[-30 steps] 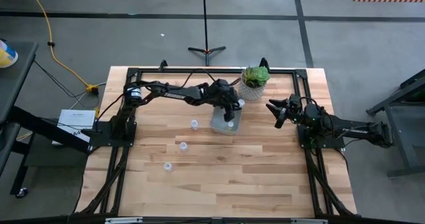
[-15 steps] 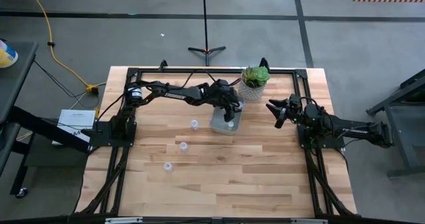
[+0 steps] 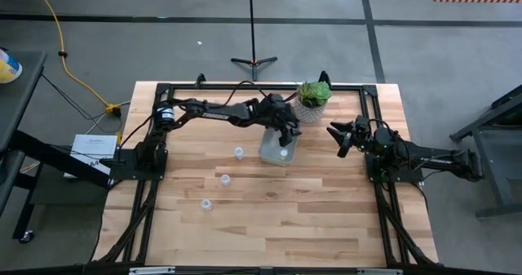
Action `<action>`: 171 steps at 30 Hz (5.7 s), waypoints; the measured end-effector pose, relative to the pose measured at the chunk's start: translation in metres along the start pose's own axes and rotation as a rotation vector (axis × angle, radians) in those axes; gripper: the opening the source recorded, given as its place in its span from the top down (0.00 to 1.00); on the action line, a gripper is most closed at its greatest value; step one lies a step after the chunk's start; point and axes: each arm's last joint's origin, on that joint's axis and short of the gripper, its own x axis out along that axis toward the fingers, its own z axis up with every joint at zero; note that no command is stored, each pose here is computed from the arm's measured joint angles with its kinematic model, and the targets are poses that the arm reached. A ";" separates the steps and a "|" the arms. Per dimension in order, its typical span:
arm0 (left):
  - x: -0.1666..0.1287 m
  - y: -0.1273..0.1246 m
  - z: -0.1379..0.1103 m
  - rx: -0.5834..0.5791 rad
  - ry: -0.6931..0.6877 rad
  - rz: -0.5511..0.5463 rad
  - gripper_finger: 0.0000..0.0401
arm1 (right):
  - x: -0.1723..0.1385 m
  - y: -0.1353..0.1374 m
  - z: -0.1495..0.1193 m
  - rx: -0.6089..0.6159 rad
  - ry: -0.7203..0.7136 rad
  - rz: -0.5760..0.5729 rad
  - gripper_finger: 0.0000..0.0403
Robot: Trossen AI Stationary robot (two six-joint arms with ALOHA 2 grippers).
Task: Pick and place pill bottles into a basket
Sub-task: Put the transparent pill bottle into the white bin
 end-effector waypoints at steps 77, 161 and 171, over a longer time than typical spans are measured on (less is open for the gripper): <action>-0.077 0.012 0.017 -0.540 0.855 0.445 0.25 | 0.000 0.000 0.000 0.015 0.002 0.002 0.63; -0.038 0.036 -0.055 -0.727 0.781 0.330 0.28 | -0.004 0.018 0.043 -0.047 -0.109 0.083 0.63; -0.038 0.036 -0.055 -0.705 0.781 0.338 0.58 | -0.004 0.018 0.044 -0.043 -0.110 0.081 0.63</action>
